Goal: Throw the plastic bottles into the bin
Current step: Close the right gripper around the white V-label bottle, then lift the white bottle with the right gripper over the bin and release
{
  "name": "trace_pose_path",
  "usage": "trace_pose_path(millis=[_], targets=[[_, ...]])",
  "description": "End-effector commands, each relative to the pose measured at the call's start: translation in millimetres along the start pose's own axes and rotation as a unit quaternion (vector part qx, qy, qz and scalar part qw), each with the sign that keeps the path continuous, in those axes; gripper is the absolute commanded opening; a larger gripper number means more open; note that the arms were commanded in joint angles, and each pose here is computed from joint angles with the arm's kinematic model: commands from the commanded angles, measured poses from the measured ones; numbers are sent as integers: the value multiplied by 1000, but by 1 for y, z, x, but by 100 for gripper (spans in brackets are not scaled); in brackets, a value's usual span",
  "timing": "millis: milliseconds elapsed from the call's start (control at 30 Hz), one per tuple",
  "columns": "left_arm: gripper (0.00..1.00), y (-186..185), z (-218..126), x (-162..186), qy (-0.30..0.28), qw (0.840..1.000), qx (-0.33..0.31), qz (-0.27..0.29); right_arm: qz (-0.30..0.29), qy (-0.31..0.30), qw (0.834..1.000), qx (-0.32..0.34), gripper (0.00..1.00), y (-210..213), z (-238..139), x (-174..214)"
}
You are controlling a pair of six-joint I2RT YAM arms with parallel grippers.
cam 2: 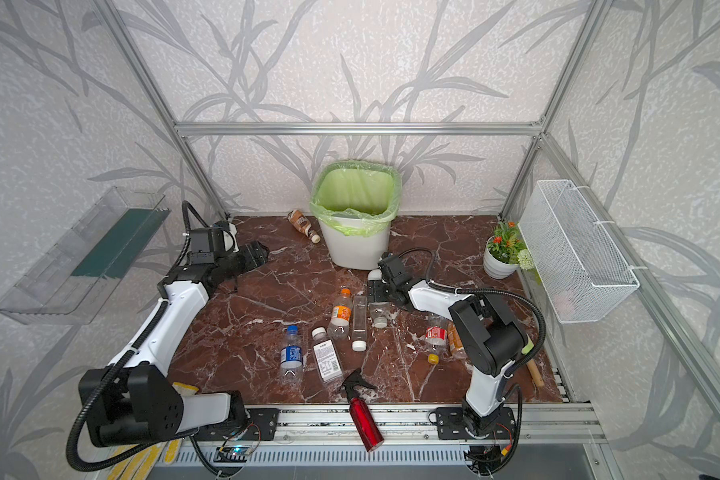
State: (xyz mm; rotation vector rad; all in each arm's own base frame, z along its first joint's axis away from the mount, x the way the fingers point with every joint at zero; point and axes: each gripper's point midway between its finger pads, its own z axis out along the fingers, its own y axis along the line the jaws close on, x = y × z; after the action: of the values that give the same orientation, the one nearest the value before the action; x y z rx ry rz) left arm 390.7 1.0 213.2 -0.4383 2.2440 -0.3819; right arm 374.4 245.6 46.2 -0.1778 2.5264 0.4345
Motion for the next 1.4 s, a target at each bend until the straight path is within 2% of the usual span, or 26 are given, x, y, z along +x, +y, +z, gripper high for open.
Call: trace_pose_path(millis=[0, 100, 267, 400, 533, 633, 733, 833, 967, 1100, 1200, 1267, 1333, 1367], targets=[[87, -4, -5, -9, -12, 1000, 8, -3, -1, -15, 1000, 4, 85, 4, 2, -9], [87, -5, -5, -8, -11, 1000, 12, -4, -2, -16, 1000, 13, 82, 0, 0, -8], [87, -5, -2, -7, -8, 1000, 15, -5, -2, -23, 1000, 20, 68, -5, -11, -5], [86, -4, -2, -7, -7, 1000, 14, -5, -2, -30, 999, 26, 67, -9, -21, -4], [86, -5, -1, -6, -7, 1000, 16, -4, -7, -83, 996, 31, 66, -10, -56, -22], [86, -5, -1, -7, -8, 1000, 18, -1, -18, -158, 987, 29, 66, -12, -92, -42], [86, -5, 0, -6, -6, 1000, 19, 3, -41, -241, 969, 23, 66, -10, -137, -63], [86, -7, 2, -5, -5, 1000, 24, 5, -77, -327, 941, 40, 66, -11, -191, -85], [86, -8, 3, -5, -8, 999, 31, 6, -121, -436, 889, 64, 66, -7, -271, -118], [86, -10, 2, -7, -14, 999, 37, 10, -144, -533, 832, 51, 66, 12, -345, -148], [86, -11, 1, -7, -17, 999, 40, 10, -155, -589, 793, 26, 67, 34, -385, -174], [86, -11, 0, -7, -18, 999, 40, 11, -161, -613, 774, 14, 67, 51, -404, -200], [86, -13, -1, -8, -20, 999, 43, 13, -179, -604, 777, -17, 67, 75, -409, -235], [86, -13, -2, -8, -22, 999, 43, 13, -185, -578, 793, -51, 67, 91, -403, -257]])
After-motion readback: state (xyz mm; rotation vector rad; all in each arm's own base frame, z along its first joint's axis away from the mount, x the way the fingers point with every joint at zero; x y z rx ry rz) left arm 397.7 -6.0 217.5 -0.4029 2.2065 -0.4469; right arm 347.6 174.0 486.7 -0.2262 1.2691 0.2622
